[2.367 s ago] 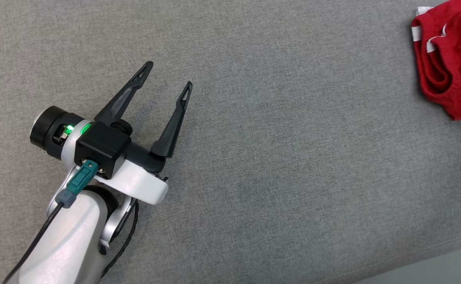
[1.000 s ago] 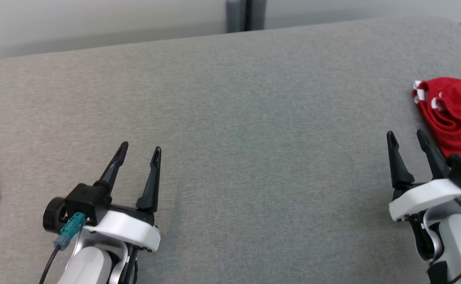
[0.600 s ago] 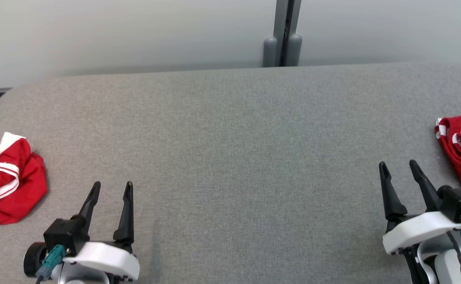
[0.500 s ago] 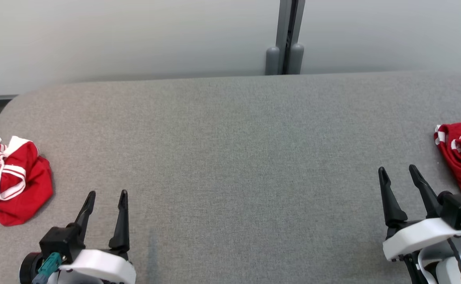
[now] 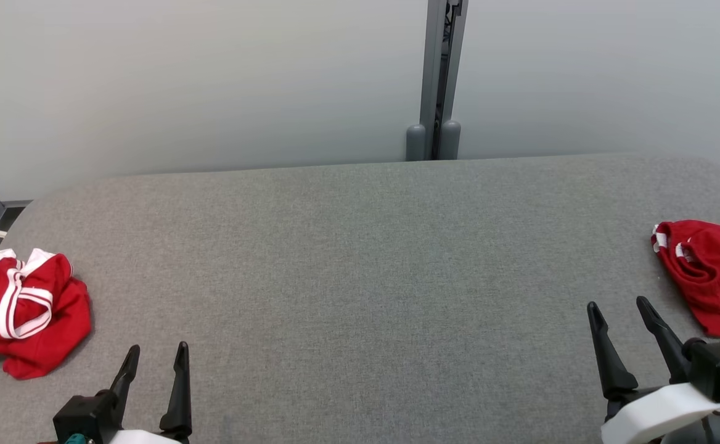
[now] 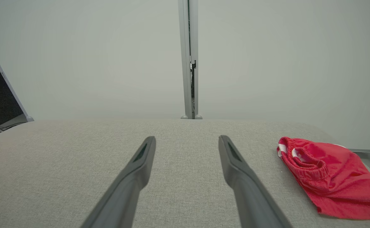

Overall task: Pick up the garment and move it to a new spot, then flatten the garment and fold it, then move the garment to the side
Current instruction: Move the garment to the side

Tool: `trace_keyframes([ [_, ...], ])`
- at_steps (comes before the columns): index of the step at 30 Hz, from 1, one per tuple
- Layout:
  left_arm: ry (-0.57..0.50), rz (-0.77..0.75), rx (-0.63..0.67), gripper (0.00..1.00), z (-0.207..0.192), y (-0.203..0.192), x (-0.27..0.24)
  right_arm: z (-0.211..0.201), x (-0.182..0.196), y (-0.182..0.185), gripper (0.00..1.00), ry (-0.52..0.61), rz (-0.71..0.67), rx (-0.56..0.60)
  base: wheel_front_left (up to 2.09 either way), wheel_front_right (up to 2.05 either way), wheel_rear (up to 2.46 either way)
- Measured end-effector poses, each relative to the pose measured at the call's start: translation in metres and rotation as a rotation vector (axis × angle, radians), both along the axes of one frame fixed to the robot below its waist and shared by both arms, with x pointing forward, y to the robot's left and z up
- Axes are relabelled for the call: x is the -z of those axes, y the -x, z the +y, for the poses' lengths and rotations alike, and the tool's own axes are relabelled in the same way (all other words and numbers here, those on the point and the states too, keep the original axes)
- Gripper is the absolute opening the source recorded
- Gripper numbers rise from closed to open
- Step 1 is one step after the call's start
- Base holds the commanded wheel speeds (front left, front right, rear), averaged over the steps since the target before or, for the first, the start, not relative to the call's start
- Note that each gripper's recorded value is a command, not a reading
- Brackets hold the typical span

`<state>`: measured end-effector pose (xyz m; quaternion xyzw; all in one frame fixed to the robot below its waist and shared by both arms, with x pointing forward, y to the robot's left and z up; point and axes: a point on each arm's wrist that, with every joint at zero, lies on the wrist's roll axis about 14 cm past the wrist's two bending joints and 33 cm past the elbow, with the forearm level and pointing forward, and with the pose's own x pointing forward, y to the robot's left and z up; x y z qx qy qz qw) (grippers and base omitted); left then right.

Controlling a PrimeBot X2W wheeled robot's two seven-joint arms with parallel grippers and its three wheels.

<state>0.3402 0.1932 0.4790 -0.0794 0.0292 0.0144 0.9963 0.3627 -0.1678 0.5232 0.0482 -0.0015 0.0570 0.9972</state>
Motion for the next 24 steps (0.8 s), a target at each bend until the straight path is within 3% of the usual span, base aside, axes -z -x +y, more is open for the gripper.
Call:
trace_keyframes([
  [10,0.005,-0.002,0.008,1.0,-0.002,0.008,0.0,-0.006,-0.009,0.02,1.0,0.007,-0.01,0.022,0.0,0.0,0.0],
  [24,-0.001,0.018,0.003,1.0,0.001,0.011,0.006,-0.005,-0.005,0.022,1.0,0.004,0.009,0.018,0.0,0.0,0.0],
])
